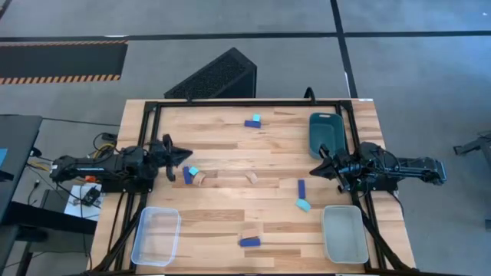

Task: Sort & place blocks by color
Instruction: Put the blue block into the green bin

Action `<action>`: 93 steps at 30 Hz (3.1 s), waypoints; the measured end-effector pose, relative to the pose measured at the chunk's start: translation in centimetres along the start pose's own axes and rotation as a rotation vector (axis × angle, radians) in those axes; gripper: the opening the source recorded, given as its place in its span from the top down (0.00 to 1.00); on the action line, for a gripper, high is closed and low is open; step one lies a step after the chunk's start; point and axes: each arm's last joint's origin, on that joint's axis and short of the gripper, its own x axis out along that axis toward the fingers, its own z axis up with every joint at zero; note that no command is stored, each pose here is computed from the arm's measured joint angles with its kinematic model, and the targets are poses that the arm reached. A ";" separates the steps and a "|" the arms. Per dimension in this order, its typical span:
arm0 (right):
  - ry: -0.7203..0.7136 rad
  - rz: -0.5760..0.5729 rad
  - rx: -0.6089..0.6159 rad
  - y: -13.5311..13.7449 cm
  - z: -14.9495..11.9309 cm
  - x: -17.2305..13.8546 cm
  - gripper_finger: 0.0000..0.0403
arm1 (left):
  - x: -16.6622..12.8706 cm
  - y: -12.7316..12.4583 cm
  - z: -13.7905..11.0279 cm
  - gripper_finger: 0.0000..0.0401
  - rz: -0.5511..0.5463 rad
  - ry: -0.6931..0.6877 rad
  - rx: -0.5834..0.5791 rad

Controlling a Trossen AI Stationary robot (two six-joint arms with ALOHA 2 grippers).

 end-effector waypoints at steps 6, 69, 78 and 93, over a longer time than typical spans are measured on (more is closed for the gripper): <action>-0.001 0.001 0.000 0.0 0.0 0.0 0.97 | 0.0 0.2 0.1 1.00 0.078 -0.028 -0.024; -0.585 -0.356 0.460 -0.7 7.8 2.2 0.96 | -0.1 0.3 4.4 0.64 0.273 -0.398 -0.480; -0.571 -0.463 0.292 -1.9 12.2 5.1 0.80 | 2.2 -1.6 8.4 0.64 0.193 -0.275 -0.308; -0.131 -0.762 0.362 -4.2 15.0 8.7 0.64 | 6.3 -2.2 13.0 0.64 0.346 0.104 0.103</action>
